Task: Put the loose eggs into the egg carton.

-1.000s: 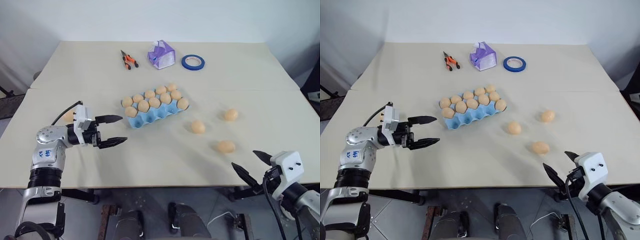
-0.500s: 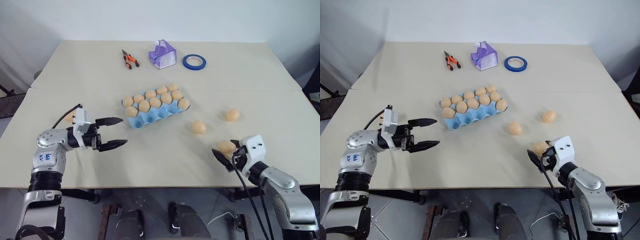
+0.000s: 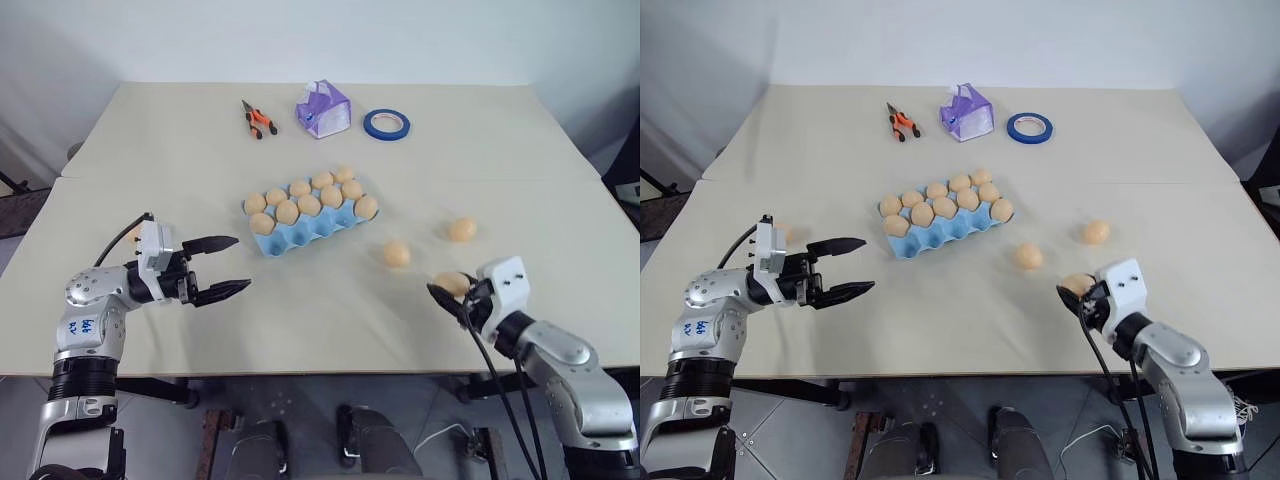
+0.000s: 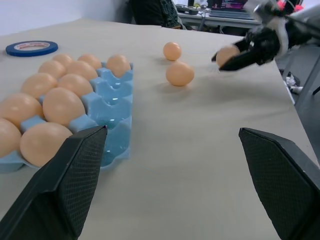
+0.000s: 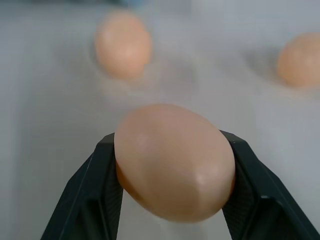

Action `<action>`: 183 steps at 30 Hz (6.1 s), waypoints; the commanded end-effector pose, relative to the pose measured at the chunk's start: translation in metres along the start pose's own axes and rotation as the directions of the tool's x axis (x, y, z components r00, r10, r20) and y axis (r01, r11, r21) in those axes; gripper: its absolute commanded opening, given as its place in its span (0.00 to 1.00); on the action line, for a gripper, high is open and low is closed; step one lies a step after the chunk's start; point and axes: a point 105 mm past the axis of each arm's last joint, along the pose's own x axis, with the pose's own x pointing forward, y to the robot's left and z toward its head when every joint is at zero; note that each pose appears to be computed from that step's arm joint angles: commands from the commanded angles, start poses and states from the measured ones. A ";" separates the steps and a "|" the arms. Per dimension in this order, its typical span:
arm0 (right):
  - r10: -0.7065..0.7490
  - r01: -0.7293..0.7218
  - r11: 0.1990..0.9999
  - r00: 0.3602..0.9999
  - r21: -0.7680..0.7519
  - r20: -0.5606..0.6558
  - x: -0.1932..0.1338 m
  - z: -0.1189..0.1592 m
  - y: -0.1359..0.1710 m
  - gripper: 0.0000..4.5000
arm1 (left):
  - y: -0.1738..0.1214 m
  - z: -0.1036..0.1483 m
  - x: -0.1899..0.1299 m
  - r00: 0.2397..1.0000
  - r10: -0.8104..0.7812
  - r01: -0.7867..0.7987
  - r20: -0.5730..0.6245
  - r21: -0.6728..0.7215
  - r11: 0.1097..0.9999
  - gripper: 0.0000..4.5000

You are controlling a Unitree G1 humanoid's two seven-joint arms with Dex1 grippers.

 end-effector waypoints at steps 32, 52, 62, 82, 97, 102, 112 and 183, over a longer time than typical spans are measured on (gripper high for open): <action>0.224 -0.198 0.969 0.955 -0.149 0.192 0.170 0.090 0.073 0.91 | 0.000 0.018 -0.009 0.985 0.153 -0.159 0.078 0.066 0.985 1.00; 0.291 -0.257 0.952 0.929 -0.168 0.229 0.071 0.083 0.040 1.00 | -0.003 0.016 -0.004 0.987 0.139 -0.144 0.086 0.056 0.988 1.00; 0.209 -0.182 0.963 0.970 -0.196 0.122 -0.019 0.034 -0.004 1.00 | 0.003 0.011 -0.012 0.988 0.139 -0.141 0.067 0.031 0.989 1.00; 0.090 -0.080 0.994 0.988 -0.080 0.125 -0.006 0.018 -0.002 1.00 | 0.020 0.017 -0.012 0.988 0.135 -0.139 0.071 0.059 0.989 1.00; 0.037 -0.028 0.995 0.996 -0.100 0.086 0.085 0.000 0.004 0.86 | 0.012 0.021 -0.024 0.977 0.198 -0.204 0.085 0.076 0.976 1.00; 0.068 -0.052 0.991 0.988 -0.121 0.137 0.084 0.014 0.007 0.46 | 0.011 0.021 -0.025 0.974 0.211 -0.218 0.087 0.075 0.973 1.00; 0.176 -0.165 0.984 0.947 -0.063 0.270 0.110 0.089 0.045 0.38 | 0.009 0.021 -0.024 0.971 0.221 -0.229 0.095 0.075 0.971 1.00; -0.224 0.229 0.972 0.969 -0.042 0.101 -0.010 0.022 -0.108 0.99 | -0.005 0.004 -0.037 0.997 0.051 -0.055 0.053 0.090 0.994 1.00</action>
